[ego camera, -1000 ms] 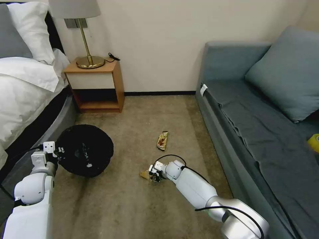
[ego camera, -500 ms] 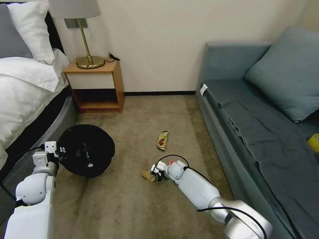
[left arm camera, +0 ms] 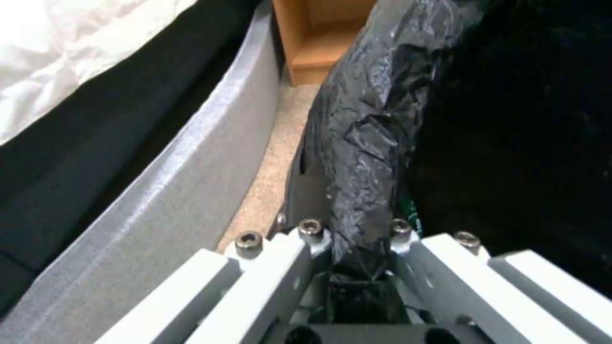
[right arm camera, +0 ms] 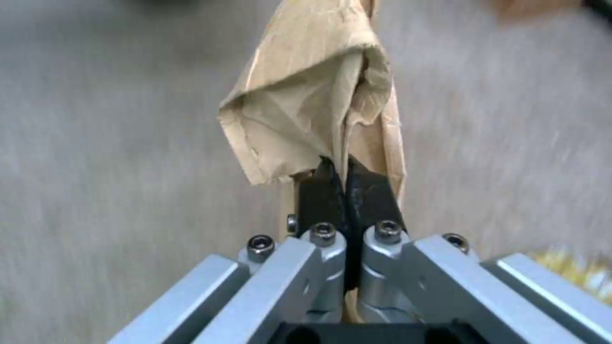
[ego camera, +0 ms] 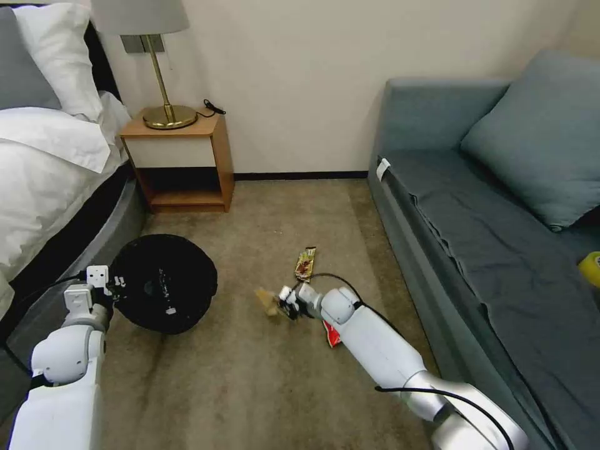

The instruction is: Pick up the trash bin, then pick up the garbage on the floor and place it into the trash bin.

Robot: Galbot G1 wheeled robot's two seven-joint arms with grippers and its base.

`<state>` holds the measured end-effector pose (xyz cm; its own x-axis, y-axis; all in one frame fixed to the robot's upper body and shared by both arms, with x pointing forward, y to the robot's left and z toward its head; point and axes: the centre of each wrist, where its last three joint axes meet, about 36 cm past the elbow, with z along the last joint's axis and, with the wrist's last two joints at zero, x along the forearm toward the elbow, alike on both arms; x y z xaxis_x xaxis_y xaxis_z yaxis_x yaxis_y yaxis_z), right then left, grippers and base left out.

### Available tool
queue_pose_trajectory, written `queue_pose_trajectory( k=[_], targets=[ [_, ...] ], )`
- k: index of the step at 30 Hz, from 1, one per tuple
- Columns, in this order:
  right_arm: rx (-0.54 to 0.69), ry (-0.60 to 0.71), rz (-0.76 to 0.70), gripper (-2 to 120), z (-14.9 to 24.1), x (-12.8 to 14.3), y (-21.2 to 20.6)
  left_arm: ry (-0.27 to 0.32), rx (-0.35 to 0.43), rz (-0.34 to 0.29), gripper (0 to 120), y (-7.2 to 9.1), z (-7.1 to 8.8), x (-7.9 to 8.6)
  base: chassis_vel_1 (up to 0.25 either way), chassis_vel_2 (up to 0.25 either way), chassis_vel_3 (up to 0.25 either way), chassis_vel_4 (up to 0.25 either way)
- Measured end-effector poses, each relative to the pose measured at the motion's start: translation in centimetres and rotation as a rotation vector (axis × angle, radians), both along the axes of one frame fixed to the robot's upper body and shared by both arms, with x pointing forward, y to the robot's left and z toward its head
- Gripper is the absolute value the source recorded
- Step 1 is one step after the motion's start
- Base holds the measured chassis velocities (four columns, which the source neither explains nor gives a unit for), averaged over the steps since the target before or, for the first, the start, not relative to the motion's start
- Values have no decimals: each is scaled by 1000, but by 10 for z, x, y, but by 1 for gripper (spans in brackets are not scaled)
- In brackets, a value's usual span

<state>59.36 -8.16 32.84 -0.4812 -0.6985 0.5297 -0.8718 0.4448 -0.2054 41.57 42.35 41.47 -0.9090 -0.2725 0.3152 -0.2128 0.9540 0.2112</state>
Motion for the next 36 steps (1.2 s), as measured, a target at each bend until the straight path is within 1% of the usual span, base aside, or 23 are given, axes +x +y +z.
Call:
queue_pose_trajectory(
  k=[1,2,7,8,11,12,15,17,19,21,22,23,27,28,31,36],
  targets=[
    [30,-14,3,0,11,2,3,1,1,-3,1,0,0,0,0,0,0,0],
    [30,-14,3,0,11,2,3,1,1,-3,1,0,0,0,0,0,0,0],
    [189,-35,12,0,65,3,20,-4,9,-13,1,-1,3,3,0,0,0,0],
    [189,-35,12,0,65,3,20,-4,9,-13,1,-1,3,3,0,0,0,0],
    [318,8,26,0,101,-3,44,-3,9,-18,1,-2,3,5,0,0,0,0],
    [318,8,26,0,101,-3,44,-3,9,-18,1,-2,3,5,0,0,0,0],
    [441,92,68,0,126,-15,73,-3,4,-22,1,-4,0,6,0,0,0,0],
    [464,115,78,0,130,-18,80,-5,2,-23,1,-4,-1,6,0,0,0,0],
    [504,160,88,0,135,-23,101,-7,-2,-26,1,-5,-3,6,0,0,0,0],
    [525,201,86,0,133,-25,123,-8,-8,-28,1,-6,-4,6,0,0,0,0],
    [525,201,86,0,133,-25,123,-8,-8,-28,1,-6,-4,6,0,0,0,0],
    [513,217,72,0,125,-23,128,-8,-10,-28,1,-7,-5,6,0,0,0,0],
    [431,226,-5,0,85,-19,130,-15,-17,-27,1,-11,-4,6,0,0,0,0],
    [431,226,-5,0,85,-19,130,-15,-17,-27,1,-11,-4,6,0,0,0,0],
    [382,220,-59,0,64,-24,132,-18,-22,-28,1,-14,-5,5,0,0,0,0],
    [359,217,-77,0,56,-29,135,-14,-31,-26,1,-18,-8,2,0,0,0,0]
  ],
)
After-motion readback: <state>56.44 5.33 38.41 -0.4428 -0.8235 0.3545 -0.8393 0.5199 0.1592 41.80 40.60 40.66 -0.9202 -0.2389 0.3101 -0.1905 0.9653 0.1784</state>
